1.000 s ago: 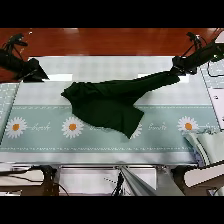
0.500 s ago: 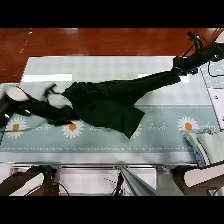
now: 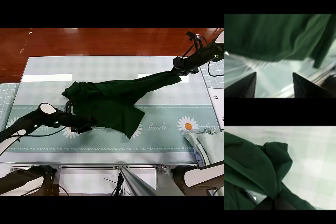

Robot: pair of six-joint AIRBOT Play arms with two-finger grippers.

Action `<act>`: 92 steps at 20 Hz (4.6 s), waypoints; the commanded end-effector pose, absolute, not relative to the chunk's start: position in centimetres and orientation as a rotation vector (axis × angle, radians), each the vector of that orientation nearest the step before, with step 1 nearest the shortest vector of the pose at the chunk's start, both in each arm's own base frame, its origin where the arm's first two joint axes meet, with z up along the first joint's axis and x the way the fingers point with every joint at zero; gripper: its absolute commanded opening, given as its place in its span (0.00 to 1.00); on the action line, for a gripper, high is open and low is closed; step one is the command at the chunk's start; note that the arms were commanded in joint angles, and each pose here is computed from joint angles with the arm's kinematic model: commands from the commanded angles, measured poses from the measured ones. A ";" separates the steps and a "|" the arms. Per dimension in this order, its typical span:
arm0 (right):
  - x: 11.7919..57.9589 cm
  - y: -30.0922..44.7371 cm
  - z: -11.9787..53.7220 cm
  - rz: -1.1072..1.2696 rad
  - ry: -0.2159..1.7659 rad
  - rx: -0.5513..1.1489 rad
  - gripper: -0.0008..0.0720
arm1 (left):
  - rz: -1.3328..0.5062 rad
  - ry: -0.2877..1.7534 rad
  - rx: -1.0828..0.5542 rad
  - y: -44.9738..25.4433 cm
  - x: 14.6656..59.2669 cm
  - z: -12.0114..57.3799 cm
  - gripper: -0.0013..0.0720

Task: Fold the shirts.

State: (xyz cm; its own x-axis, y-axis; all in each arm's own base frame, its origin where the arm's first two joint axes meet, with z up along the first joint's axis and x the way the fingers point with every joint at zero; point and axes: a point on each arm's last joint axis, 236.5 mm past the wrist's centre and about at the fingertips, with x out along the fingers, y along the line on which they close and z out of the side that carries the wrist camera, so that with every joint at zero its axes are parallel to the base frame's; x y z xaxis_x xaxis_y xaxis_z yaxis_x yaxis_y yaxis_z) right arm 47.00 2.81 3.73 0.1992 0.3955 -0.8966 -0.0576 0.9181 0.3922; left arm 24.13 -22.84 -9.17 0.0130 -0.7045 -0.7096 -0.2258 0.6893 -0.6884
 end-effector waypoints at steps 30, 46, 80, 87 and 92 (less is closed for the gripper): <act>38.2 1.0 43.7 0.151 0.151 0.096 0.05 | -0.467 -0.213 -0.221 -10.1 20.1 52.8 0.04; 23.0 -1.9 33.5 -0.048 0.730 0.011 0.05 | -0.516 0.214 -0.118 -14.0 16.0 45.0 0.04; 40.3 4.5 4.9 0.215 1.406 0.129 0.62 | -0.500 1.044 -0.774 -9.3 27.3 4.8 0.04; 33.0 14.3 1.0 0.393 1.344 0.663 0.74 | -0.517 1.033 -0.744 -9.3 27.3 4.8 0.05; 31.3 18.0 -3.1 0.326 1.313 0.742 0.74 | -0.524 1.028 -0.732 -9.3 27.3 4.8 0.05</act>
State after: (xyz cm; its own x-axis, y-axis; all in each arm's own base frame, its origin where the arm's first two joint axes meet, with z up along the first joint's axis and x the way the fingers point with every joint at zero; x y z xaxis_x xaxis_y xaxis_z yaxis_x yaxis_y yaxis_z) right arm 31.73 15.77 -1.36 0.1876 0.5971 -0.7799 0.1226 0.7736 0.6217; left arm 27.34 -9.25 4.87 0.4326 -0.6961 -0.5730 0.0473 0.6521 -0.7566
